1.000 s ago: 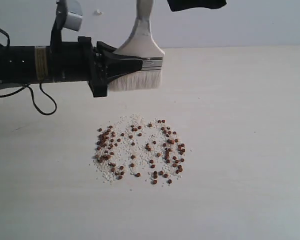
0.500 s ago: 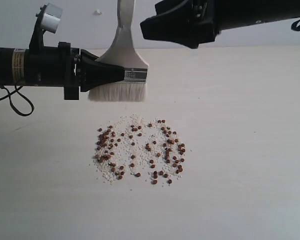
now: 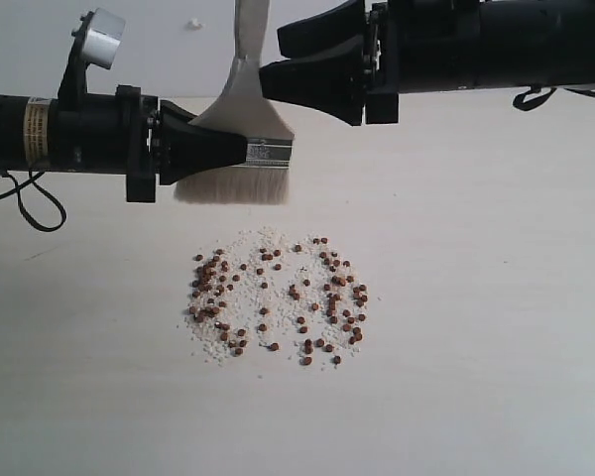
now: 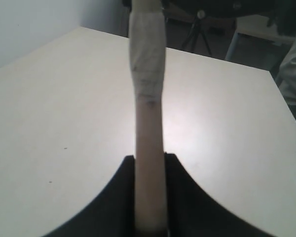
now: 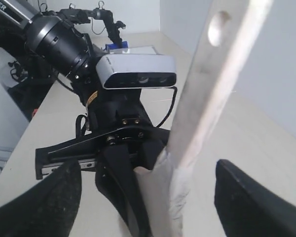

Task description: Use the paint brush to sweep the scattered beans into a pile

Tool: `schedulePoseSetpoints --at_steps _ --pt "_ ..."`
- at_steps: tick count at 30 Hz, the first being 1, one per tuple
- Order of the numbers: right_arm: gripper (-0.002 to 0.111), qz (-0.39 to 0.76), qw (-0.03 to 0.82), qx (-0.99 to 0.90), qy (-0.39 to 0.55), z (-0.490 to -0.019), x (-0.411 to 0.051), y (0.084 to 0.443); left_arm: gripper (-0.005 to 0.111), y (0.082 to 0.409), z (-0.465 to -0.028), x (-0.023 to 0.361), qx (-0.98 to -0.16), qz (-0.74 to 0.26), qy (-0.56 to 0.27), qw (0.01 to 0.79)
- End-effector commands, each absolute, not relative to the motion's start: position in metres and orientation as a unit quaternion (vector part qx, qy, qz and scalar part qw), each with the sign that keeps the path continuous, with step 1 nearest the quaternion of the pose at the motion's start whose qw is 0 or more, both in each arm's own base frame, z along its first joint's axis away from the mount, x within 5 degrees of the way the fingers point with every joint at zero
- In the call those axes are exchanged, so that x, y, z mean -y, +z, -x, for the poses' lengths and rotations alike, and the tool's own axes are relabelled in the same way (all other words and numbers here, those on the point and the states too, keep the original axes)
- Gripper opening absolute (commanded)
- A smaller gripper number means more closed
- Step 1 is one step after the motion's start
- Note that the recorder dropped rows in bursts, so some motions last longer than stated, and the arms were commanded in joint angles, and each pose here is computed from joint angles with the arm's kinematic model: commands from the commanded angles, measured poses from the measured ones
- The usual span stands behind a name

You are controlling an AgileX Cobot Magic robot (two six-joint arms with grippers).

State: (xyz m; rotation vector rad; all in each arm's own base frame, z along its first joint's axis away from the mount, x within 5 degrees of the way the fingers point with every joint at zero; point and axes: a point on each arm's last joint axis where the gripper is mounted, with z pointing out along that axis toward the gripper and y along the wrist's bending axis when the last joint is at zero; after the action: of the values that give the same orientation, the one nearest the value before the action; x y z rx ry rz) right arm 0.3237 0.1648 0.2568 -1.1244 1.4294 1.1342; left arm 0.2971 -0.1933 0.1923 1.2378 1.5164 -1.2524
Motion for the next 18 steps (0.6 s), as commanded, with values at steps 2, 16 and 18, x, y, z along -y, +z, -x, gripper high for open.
schedulePoseSetpoints --at_steps 2,16,18 --pt "0.069 0.443 0.488 -0.583 0.474 -0.331 -0.165 0.247 0.000 0.196 -0.297 0.195 -0.578 -0.502 -0.491 0.415" --pt "0.069 0.443 0.477 -0.587 0.481 -0.332 -0.170 0.238 0.000 0.197 -0.292 0.204 -0.557 -0.520 -0.487 0.428" --pt "0.069 0.447 0.472 -0.584 0.485 -0.329 -0.175 0.238 0.000 0.198 -0.291 0.207 -0.553 -0.522 -0.488 0.428"
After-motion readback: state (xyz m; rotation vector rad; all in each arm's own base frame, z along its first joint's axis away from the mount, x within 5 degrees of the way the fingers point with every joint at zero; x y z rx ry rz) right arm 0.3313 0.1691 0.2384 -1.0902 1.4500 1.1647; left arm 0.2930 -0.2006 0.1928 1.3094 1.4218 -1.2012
